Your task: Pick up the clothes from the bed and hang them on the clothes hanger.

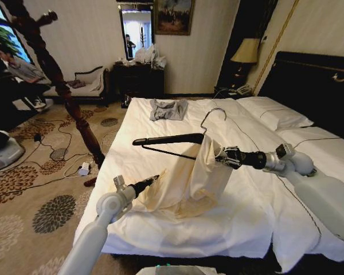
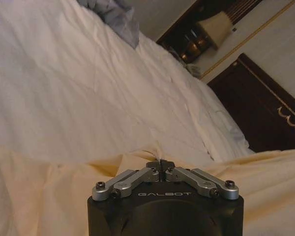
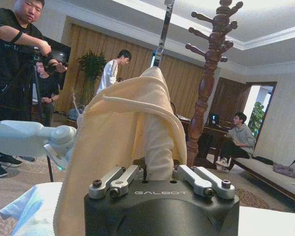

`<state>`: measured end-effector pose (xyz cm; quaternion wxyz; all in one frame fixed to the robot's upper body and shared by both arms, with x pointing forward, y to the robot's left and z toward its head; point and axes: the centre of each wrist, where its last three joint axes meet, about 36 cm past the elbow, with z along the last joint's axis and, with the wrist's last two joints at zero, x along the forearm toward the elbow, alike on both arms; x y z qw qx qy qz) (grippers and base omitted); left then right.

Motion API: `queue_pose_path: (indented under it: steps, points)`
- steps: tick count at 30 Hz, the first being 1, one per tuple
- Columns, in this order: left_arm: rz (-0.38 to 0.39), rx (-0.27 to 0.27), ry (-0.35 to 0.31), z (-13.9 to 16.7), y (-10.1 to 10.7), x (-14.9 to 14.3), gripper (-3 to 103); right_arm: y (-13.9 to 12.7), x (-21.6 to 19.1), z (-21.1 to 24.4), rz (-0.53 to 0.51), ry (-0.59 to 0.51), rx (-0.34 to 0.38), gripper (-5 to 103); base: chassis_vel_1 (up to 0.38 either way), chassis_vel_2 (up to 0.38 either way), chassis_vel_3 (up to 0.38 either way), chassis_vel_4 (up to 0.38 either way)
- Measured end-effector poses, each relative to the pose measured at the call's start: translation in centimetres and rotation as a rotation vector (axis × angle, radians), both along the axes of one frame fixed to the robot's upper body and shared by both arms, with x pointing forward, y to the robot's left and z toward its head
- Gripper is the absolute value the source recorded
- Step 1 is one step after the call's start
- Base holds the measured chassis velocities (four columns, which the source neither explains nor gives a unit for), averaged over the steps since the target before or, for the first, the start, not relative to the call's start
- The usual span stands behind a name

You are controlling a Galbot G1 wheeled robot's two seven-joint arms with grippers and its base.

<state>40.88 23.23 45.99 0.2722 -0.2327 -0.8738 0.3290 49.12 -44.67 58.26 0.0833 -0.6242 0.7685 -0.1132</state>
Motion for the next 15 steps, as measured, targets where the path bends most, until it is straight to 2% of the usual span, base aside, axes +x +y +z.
queue_pose_path:
  steps: [7, 11, 12, 15]
  points:
    - [0.052, -0.021, -0.075, 2.1, 1.9, 0.6, 1, -0.1, -0.1, -0.9, -0.064, 0.032, 0.004, 19, 0.0, 0.0, 0.0, 0.0]
    - [0.114, -0.061, -0.185, 5.9, 4.5, 1.7, 1, 0.1, -0.2, -1.7, -0.109, 0.093, -0.032, 19, 0.0, 0.0, 0.0, 0.0]
    - [0.114, -0.061, -0.185, 5.9, 4.5, 1.7, 1, 0.1, -0.2, -1.7, -0.109, 0.093, -0.032, 19, 0.0, 0.0, 0.0, 0.0]
    - [0.156, -0.082, -0.291, 10.0, 6.9, 2.5, 1, 0.7, -0.3, -2.6, -0.108, 0.129, -0.072, 19, 0.0, 0.0, 0.0, 0.0]
